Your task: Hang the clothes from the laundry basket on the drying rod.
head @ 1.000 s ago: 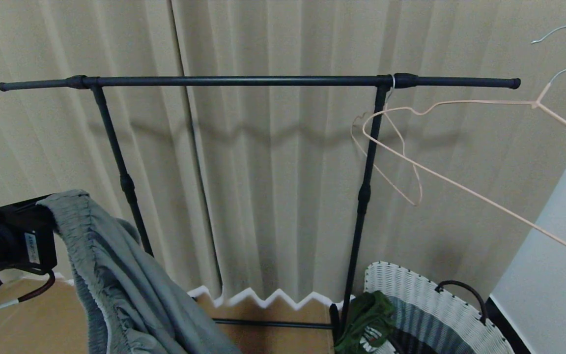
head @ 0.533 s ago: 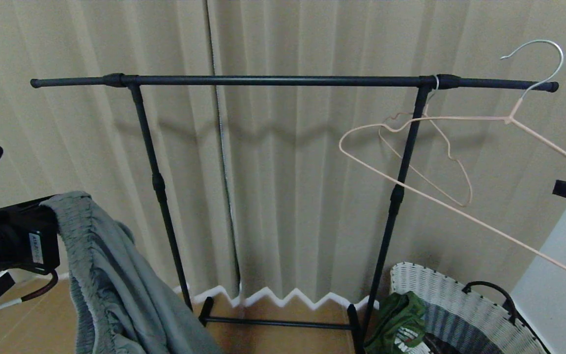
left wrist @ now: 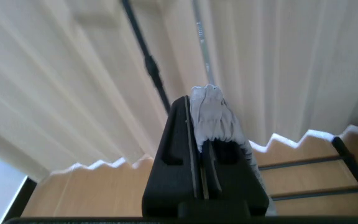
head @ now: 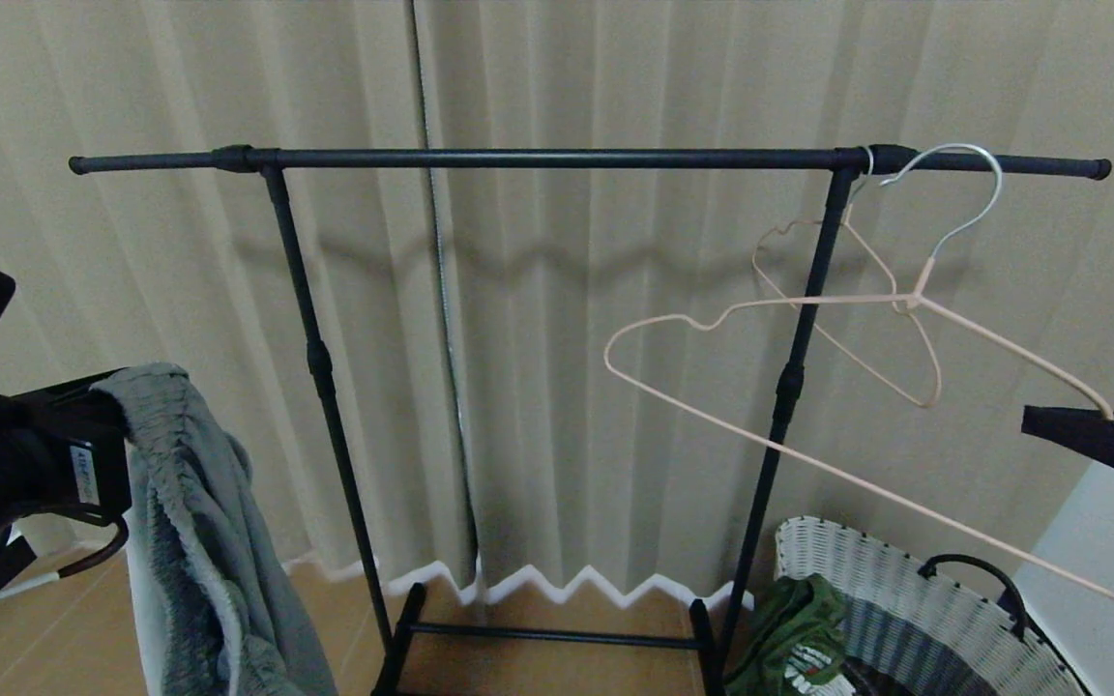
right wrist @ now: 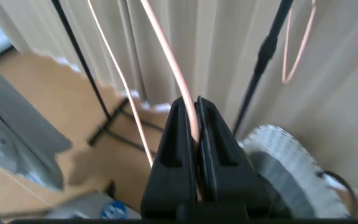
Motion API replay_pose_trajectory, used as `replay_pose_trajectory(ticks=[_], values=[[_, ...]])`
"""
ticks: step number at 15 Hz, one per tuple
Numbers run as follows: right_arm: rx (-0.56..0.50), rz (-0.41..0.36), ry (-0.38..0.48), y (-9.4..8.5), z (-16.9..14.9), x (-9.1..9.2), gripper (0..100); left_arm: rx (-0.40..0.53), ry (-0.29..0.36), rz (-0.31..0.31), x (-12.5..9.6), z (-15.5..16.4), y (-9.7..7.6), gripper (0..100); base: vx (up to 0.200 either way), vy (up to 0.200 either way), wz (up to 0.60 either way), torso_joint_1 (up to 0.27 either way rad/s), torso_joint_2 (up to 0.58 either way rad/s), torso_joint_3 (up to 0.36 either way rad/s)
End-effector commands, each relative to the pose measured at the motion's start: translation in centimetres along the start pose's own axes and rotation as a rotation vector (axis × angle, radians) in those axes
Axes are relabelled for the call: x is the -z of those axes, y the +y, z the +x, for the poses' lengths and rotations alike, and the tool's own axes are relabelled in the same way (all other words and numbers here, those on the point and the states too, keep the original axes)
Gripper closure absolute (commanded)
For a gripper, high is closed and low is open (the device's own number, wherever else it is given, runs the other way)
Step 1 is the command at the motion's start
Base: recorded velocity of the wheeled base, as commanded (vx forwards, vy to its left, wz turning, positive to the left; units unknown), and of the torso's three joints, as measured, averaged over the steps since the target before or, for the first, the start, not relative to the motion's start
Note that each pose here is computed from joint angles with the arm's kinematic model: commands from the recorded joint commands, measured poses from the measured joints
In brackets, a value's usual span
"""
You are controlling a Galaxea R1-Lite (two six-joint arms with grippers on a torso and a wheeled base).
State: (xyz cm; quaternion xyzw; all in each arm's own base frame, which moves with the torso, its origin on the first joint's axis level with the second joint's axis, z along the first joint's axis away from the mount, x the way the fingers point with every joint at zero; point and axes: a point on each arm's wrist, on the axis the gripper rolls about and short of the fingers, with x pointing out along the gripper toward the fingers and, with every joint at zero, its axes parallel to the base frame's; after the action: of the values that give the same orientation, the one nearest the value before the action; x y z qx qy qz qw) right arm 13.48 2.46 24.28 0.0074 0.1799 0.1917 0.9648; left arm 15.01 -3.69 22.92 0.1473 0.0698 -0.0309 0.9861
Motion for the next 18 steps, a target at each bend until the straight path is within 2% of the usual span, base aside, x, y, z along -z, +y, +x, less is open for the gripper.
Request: replay_pose_trajectory(ticks=[1,4,7,9,11,12,13,14,16,18], values=[[0.011,-0.015,0.026,0.0,0.4,0.2,100,0.001,0.005,-0.001,-0.2,0.4,-0.1,100,0.000,0.000,0.00,0.000,0.00,0.000],[0.053,-0.060,0.062,0.0,0.4,0.6,100,0.005,0.019,-0.007,-1.0,2.1,-0.3,100,0.000,0.000,0.00,0.000,0.00,0.000],[0.088,-0.086,0.118,0.7,1.9,1.1,100,0.035,0.043,-0.005,-1.4,4.0,-1.2,100,0.000,0.000,0.00,0.000,0.00,0.000],[0.044,-0.081,0.105,1.5,3.5,0.9,100,0.096,0.048,-0.076,-2.8,5.7,-2.8,100,0.000,0.000,0.00,0.000,0.00,0.000],[0.011,-0.030,0.077,2.1,4.7,0.8,100,0.143,0.079,-0.145,-3.7,7.2,-4.5,100,0.000,0.000,0.00,0.000,0.00,0.000],[-0.019,0.023,0.045,2.7,5.2,0.6,100,0.149,0.107,-0.179,-4.4,8.8,-5.7,100,0.000,0.000,0.00,0.000,0.00,0.000],[-0.035,0.040,0.036,3.0,5.2,0.5,100,0.138,0.113,-0.187,-4.7,9.5,-6.1,100,0.000,0.000,0.00,0.000,0.00,0.000],[-0.114,0.060,0.034,4.6,5.0,0.6,100,0.085,0.125,-0.187,-5.1,11.7,-7.2,100,0.000,0.000,0.00,0.000,0.00,0.000],[-0.179,0.058,0.042,5.8,4.5,0.9,100,0.013,0.132,-0.180,-5.5,14.1,-8.4,100,0.000,0.000,0.00,0.000,0.00,0.000],[-0.221,0.050,0.062,6.5,4.4,1.5,100,-0.012,0.117,-0.194,-6.3,15.6,-9.8,100,0.000,0.000,0.00,0.000,0.00,0.000]])
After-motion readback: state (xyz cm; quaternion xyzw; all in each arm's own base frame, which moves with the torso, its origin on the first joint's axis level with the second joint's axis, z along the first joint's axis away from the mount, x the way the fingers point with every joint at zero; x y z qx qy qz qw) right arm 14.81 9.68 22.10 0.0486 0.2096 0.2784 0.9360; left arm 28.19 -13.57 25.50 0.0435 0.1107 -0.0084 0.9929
